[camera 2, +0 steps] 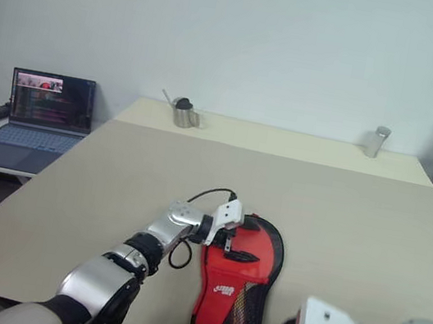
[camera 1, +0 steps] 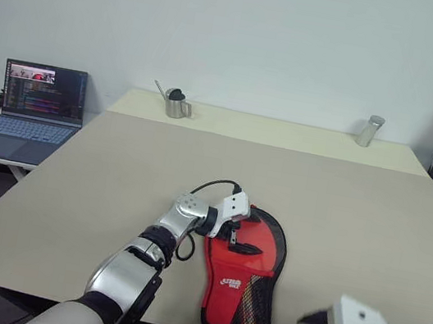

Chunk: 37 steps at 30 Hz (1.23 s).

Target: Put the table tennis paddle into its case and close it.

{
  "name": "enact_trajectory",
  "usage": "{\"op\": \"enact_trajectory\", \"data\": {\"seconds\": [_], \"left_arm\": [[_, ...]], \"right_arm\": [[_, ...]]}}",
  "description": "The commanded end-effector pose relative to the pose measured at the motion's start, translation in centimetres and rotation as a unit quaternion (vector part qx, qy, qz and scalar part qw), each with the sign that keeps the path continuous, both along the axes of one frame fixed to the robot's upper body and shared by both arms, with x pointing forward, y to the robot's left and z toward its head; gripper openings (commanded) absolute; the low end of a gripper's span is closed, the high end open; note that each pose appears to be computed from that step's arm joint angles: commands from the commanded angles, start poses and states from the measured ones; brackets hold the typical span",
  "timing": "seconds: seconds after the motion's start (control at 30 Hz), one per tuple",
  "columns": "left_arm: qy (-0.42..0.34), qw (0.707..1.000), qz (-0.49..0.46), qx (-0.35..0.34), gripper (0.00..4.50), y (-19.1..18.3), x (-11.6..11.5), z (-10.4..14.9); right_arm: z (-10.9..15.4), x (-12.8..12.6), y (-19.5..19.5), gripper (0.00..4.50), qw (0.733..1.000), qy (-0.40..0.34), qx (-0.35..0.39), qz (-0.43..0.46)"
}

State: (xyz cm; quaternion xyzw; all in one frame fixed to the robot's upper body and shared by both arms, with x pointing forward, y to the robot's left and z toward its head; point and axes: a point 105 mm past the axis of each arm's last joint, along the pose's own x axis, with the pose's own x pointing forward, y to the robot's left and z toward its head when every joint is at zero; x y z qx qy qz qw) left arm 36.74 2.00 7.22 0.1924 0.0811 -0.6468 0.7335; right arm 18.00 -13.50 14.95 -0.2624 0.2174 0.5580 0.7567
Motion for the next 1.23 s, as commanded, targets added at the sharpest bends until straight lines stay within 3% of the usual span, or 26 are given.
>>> {"op": "enact_trajectory", "data": {"seconds": [0.03,0.17,0.33,0.47,0.63,0.87,1.0,1.23], "left_arm": [[0.045,0.999,-0.005,0.02,4.5,0.9,-1.3,-2.6],[0.02,1.0,-0.023,-0.005,4.5,0.8,-1.3,-0.9],[-0.023,0.998,-0.032,-0.044,4.5,1.6,-1.2,2.6],[-0.042,0.996,0.015,-0.075,4.5,5.4,-1.9,5.9],[-0.036,0.989,0.111,-0.093,4.5,9.8,-3.4,7.5],[-0.018,0.981,0.169,-0.092,4.5,11.2,-5.9,7.2],[-0.018,0.981,0.166,-0.094,4.5,10.1,-5.6,7.1],[-0.023,0.977,0.185,-0.104,4.5,9.6,-4.8,6.3]], "right_arm": [[-0.1,3.3,-0.2,4.48,0.998,-0.016,0.035,-0.047],[-0.4,6.5,0.5,4.48,0.994,-0.034,0.084,-0.068],[0.2,11.1,0.9,4.48,0.979,-0.107,0.142,-0.098],[0.1,13.7,0.3,4.48,0.968,-0.116,0.193,-0.11],[0.0,15.0,-1.2,4.48,0.965,-0.111,0.211,-0.105],[0.5,16.8,-3.8,4.48,0.962,-0.1,0.216,-0.132],[1.4,17.8,-5.5,4.48,0.956,-0.122,0.212,-0.161],[0.8,17.5,-8.2,4.48,0.966,-0.117,0.154,-0.171]]}}
